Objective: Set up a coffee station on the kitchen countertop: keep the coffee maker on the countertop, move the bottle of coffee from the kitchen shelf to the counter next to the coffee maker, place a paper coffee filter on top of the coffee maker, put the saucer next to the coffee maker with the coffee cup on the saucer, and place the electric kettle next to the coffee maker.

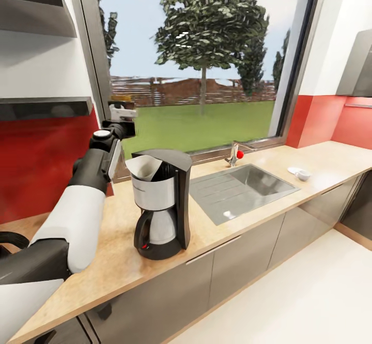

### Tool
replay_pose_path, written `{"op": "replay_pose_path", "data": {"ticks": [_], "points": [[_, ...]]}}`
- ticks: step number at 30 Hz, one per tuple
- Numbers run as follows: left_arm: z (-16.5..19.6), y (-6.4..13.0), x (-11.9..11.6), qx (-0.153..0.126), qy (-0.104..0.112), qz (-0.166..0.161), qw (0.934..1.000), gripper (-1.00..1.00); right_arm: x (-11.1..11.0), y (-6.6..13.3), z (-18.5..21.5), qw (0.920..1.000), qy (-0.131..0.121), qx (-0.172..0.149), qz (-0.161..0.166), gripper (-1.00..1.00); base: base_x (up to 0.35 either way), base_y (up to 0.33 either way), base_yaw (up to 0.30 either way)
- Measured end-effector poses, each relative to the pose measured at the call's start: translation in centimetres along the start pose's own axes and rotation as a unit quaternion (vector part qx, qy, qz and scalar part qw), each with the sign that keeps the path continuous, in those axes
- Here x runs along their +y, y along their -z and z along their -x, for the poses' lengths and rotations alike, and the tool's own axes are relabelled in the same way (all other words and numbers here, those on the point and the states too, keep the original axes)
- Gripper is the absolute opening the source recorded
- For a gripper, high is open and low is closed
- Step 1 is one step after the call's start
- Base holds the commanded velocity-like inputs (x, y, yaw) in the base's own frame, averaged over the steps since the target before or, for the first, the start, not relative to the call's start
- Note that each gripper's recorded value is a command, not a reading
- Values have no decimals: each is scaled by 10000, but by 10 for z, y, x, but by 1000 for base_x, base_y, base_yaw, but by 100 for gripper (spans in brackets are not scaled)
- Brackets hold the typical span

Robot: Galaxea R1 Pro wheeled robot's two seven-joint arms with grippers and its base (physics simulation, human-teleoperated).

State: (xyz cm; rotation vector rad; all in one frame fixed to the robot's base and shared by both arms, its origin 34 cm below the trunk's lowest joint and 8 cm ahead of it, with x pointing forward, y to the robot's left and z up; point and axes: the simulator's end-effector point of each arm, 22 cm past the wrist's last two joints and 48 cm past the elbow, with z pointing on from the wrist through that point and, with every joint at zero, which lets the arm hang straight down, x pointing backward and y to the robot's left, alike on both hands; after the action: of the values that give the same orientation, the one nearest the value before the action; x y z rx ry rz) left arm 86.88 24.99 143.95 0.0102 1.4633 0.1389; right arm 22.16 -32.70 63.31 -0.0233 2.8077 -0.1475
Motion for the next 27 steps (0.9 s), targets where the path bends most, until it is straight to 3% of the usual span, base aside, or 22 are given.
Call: {"op": "replay_pose_path", "data": {"ticks": [5,12,14,16,22,27], "points": [[-13,1,37,45,-94,248,9996,-100,0,0,0,10000,0,4,0,100,0,0,0],[-32,5,65,131,-142,423,9989,-100,0,0,0,10000,4,4,1,100,0,0,0],[-43,6,66,184,-81,387,9990,-100,0,0,-1,10000,2,4,2,100,0,0,0],[-66,9,74,333,-212,480,9981,-100,0,0,0,10000,5,7,7,100,0,0,0],[-118,19,75,654,-265,466,9964,-100,1,0,0,10000,-3,4,13,100,0,0,0],[-142,26,89,638,-369,557,9957,-100,2,0,0,10000,-6,0,18,100,0,0,0]]}}
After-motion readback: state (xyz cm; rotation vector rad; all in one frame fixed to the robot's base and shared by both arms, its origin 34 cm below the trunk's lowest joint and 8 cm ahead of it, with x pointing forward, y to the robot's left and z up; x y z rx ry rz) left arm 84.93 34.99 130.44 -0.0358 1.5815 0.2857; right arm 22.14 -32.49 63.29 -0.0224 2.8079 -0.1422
